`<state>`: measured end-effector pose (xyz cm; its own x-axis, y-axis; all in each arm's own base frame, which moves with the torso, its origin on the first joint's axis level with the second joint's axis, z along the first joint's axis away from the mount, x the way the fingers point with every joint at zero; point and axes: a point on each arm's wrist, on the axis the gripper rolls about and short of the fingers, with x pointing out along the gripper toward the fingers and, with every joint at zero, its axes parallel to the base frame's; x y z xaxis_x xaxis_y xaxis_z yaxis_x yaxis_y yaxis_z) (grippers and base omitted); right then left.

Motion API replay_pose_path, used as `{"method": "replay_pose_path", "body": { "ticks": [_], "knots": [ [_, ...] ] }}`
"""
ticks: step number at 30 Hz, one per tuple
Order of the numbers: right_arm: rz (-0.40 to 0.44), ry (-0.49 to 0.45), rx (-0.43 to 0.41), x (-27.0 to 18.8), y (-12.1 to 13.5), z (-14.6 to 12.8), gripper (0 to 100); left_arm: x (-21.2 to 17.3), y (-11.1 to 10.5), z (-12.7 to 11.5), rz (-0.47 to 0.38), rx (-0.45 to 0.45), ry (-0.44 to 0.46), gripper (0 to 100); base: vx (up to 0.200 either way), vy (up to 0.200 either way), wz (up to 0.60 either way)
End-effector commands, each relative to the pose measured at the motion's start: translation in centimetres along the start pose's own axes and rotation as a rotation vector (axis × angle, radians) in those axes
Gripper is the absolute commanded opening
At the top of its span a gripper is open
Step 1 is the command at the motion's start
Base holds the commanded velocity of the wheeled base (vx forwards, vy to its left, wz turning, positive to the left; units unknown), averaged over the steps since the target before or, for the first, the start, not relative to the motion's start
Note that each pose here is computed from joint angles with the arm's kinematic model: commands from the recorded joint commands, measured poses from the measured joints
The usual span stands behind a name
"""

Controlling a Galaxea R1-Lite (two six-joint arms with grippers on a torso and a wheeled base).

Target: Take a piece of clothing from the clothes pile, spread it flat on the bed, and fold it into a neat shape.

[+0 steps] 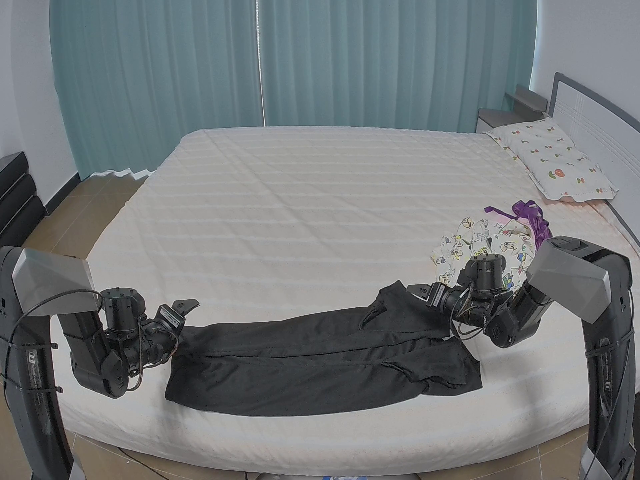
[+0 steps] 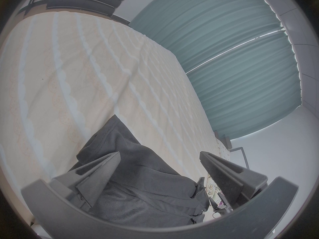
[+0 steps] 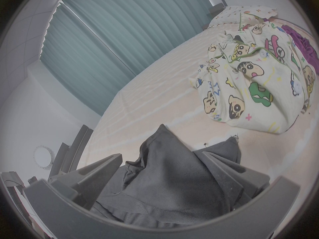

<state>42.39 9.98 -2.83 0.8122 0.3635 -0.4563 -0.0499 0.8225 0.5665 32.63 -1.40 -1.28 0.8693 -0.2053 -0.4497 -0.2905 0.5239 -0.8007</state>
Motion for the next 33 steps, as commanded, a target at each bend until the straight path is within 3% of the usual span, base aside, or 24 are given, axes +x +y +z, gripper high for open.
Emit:
{"method": "replay_pose_path", "body": {
  "ticks": [1, 8, 9, 33],
  "knots": [
    [-0.007, 0.015, 0.001, 0.3, -0.3, -0.6, 100, 0.1, 0.1, -0.1, 0.002, 0.001, 0.004, 100, 0.000, 0.000, 0.00],
    [-0.013, 0.014, 0.002, 0.6, -0.7, -0.7, 100, 0.1, 0.1, -0.1, 0.002, 0.001, 0.004, 100, 0.000, 0.000, 0.00],
    [-0.014, 0.016, -0.001, 0.6, -0.7, -0.7, 0, 0.1, 0.1, -0.1, 0.002, 0.001, 0.004, 100, 0.000, 0.000, 0.00],
    [-0.051, 0.043, -0.056, -2.9, -1.1, -1.1, 0, 0.1, 0.1, 0.0, 0.002, -0.002, 0.001, 100, 0.000, 0.000, 0.00]
  ]
}}
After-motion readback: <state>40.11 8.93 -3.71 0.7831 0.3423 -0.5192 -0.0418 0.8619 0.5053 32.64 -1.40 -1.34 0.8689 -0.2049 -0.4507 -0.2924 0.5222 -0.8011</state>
